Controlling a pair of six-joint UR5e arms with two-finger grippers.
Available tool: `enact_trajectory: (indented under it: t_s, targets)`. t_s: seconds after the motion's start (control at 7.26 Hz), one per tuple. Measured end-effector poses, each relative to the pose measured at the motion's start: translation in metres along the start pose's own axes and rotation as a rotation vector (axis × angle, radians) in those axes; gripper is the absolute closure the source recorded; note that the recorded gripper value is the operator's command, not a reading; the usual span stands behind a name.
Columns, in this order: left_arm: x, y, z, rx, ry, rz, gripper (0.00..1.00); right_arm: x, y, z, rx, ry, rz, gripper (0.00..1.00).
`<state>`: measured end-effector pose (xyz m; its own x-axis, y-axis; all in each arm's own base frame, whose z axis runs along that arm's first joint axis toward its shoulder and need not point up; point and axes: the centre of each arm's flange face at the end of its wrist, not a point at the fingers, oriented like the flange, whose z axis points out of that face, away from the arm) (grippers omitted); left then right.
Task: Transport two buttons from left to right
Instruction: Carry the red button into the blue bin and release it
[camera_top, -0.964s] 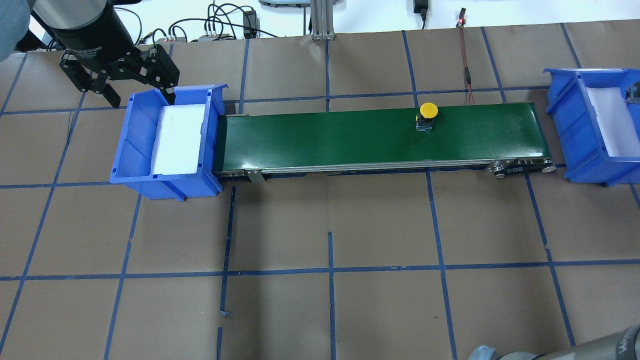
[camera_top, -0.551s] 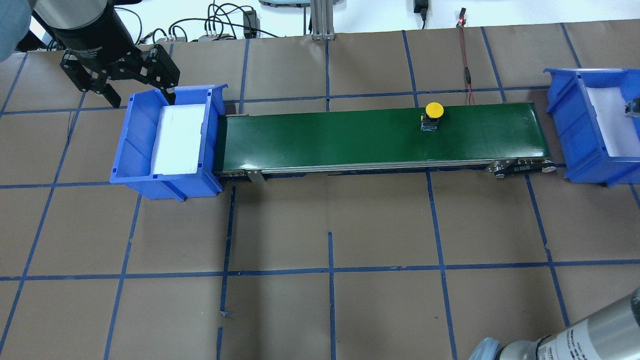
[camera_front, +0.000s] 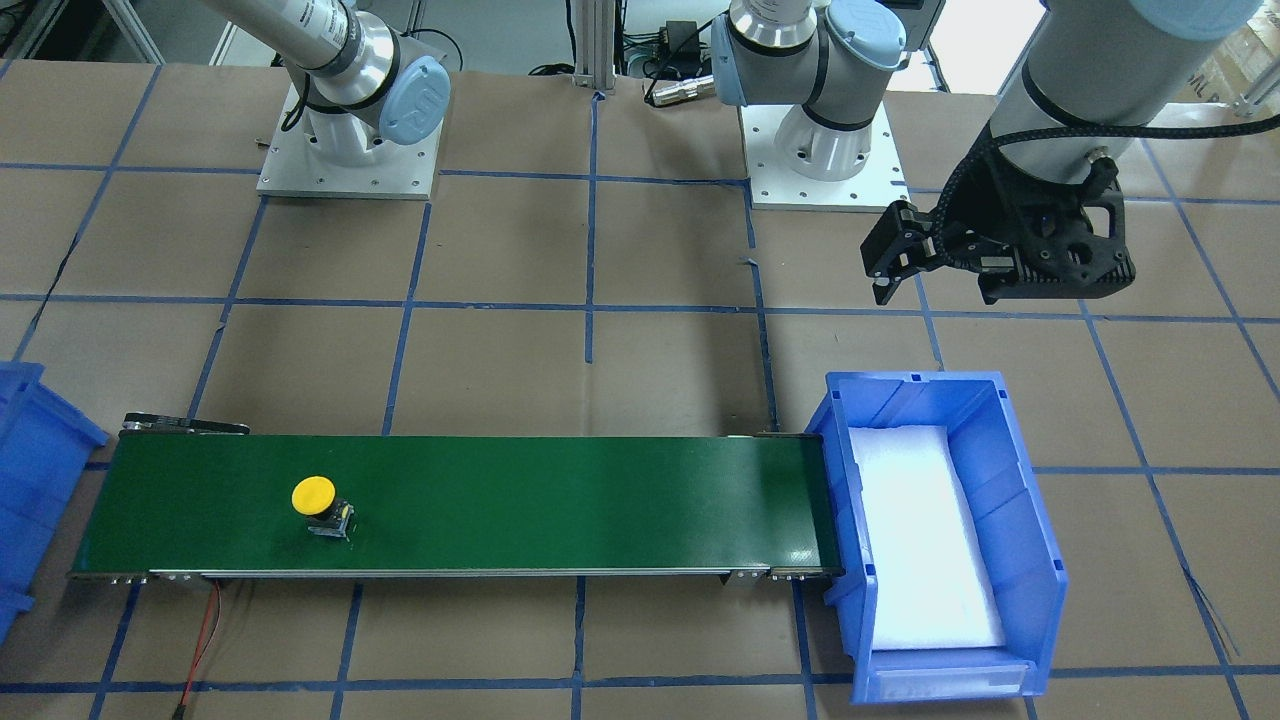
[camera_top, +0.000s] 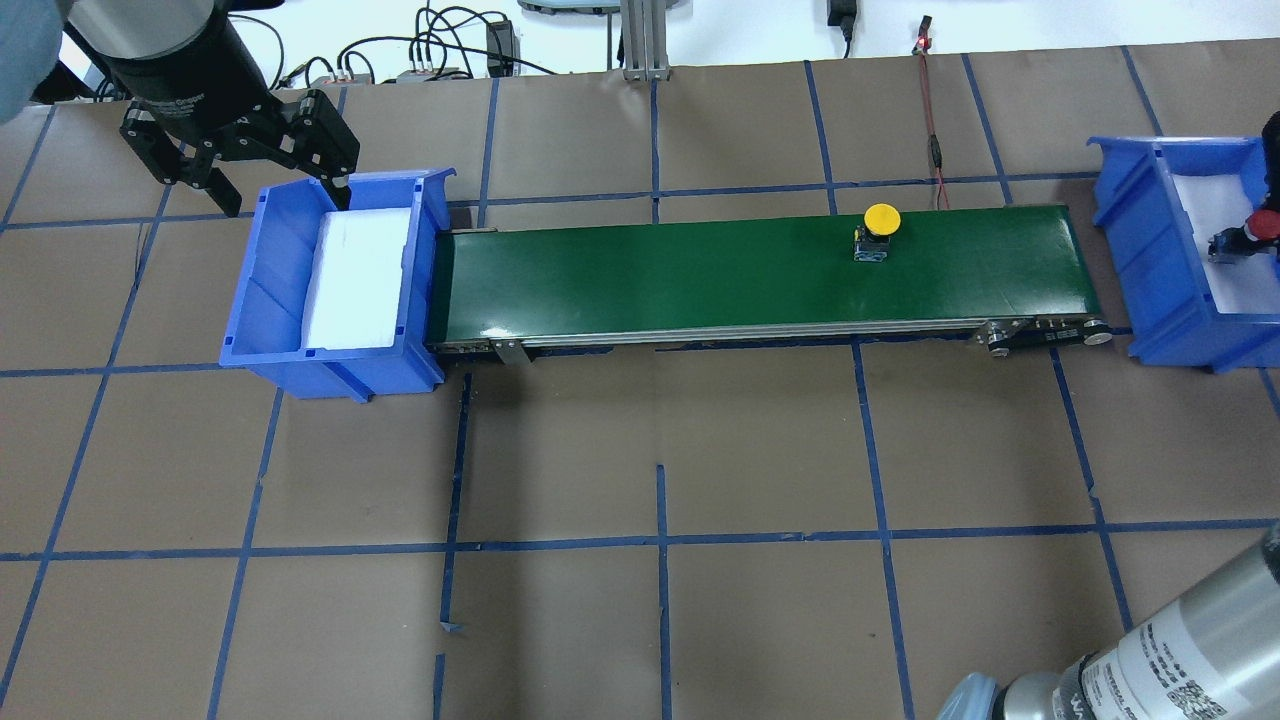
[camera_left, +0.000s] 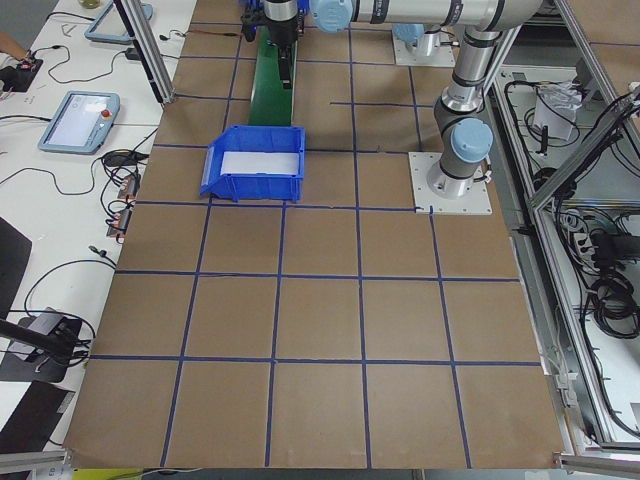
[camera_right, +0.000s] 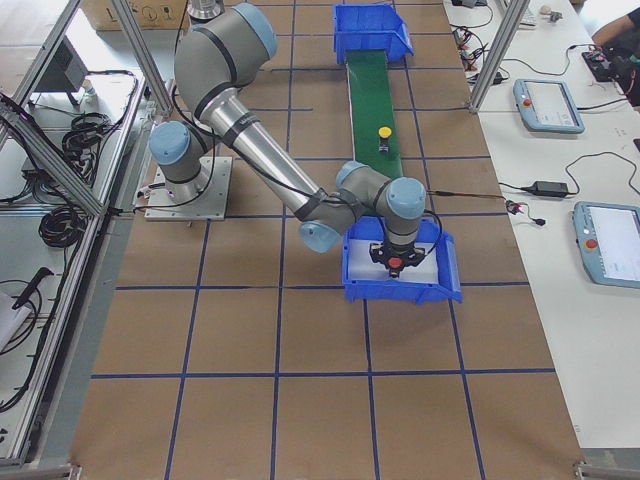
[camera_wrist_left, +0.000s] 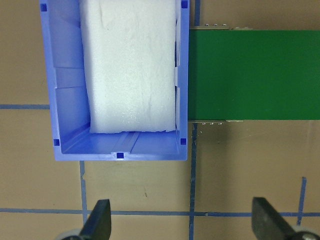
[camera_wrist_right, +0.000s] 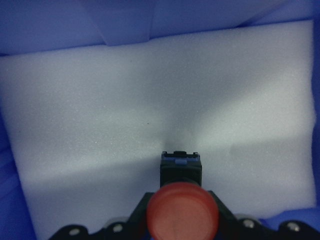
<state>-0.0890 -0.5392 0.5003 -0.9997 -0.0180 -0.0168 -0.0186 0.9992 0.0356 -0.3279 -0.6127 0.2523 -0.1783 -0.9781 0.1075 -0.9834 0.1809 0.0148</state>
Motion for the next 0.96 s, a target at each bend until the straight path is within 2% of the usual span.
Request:
enact_trajectory:
  t_s: [0.14,0.41,0.55,0.69,0.96]
  targets:
    - [0.000,0.000,0.000,0.000,0.000,0.000,0.00,-0.001,0.000,0.006,0.008,-0.012,0.004,0.00]
    - [0.000,0.000,0.000,0.000,0.001,0.000,0.00,-0.003,-0.001,-0.001,0.009,-0.033,0.018,0.00]
    - [0.000,0.000,0.000,0.000,0.001,0.000,0.00,-0.002,-0.004,-0.018,-0.003,-0.016,0.017,0.00]
    - [0.000,0.000,0.000,0.000,0.001,0.000,0.00,0.000,-0.016,-0.048,-0.014,0.009,0.002,0.00]
    - [0.000,0.000,0.000,0.000,0.001,0.000,0.00,0.003,-0.081,-0.095,-0.008,0.026,-0.085,0.00]
